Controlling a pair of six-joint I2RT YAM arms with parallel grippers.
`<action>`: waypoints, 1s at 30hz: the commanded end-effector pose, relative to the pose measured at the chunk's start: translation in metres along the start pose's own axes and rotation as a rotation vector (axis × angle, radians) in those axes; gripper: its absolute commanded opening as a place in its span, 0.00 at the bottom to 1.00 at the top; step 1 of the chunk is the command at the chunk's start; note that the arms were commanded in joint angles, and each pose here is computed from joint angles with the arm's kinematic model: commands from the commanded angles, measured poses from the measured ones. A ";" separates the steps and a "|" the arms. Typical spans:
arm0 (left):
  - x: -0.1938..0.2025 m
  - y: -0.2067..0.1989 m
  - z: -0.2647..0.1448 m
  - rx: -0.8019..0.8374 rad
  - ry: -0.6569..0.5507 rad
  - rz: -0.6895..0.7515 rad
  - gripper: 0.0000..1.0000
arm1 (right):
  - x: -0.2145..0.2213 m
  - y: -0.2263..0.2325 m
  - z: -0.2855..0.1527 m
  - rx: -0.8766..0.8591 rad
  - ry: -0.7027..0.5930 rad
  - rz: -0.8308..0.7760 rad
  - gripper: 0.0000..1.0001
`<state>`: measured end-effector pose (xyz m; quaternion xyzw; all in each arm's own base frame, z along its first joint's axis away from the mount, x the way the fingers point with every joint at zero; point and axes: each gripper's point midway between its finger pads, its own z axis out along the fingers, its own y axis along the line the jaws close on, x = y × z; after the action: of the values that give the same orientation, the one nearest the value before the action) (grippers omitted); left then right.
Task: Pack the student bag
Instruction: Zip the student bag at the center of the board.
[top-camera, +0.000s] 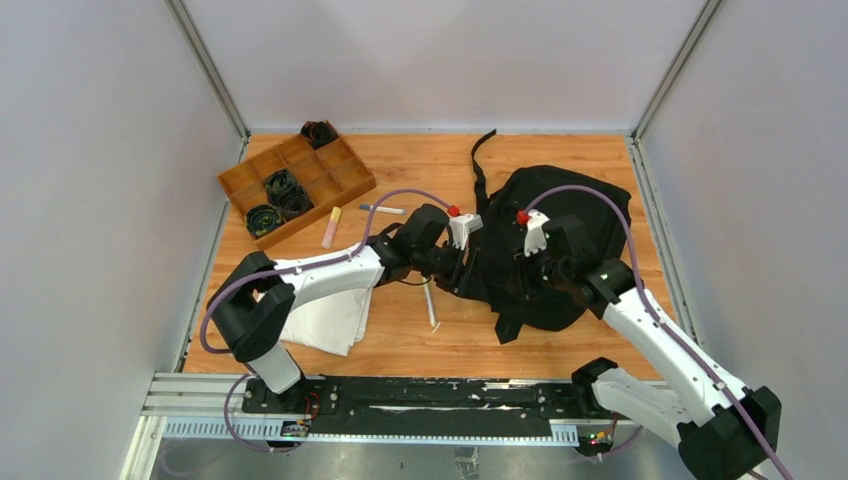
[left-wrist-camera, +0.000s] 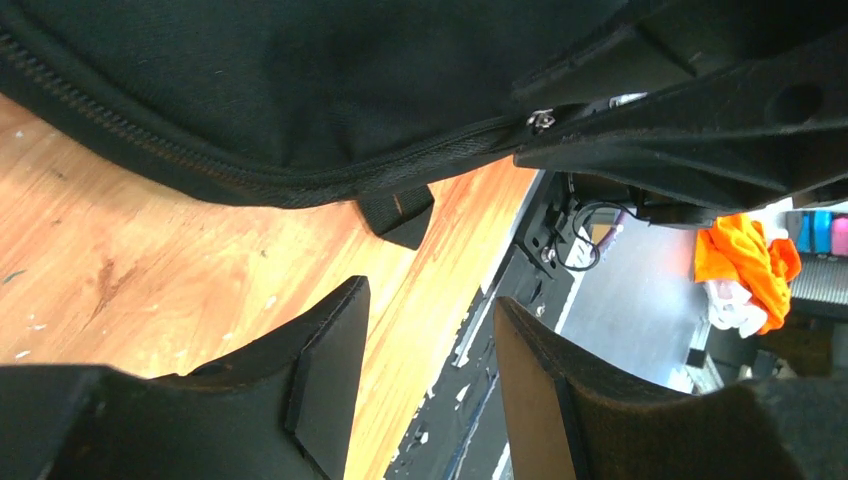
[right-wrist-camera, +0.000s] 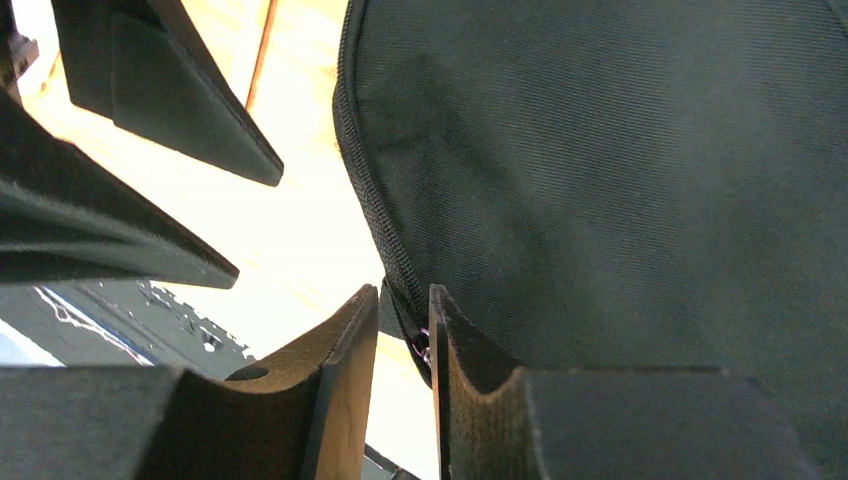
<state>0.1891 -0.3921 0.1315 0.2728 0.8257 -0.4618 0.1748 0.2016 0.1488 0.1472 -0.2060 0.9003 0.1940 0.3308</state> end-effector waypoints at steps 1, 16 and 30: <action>-0.004 0.002 -0.006 0.025 -0.011 -0.049 0.54 | -0.010 0.013 0.002 -0.062 0.007 -0.107 0.29; -0.045 0.028 0.018 0.048 -0.079 -0.110 0.48 | 0.001 0.001 0.009 0.017 0.057 -0.162 0.27; -0.078 0.022 0.022 0.059 -0.134 -0.082 0.27 | 0.001 -0.005 0.007 0.061 0.056 -0.140 0.00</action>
<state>0.2535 -0.4141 0.1357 0.2055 0.8224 -0.4970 0.1856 0.2054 0.1503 0.1287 -0.2694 0.9001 0.1465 0.3095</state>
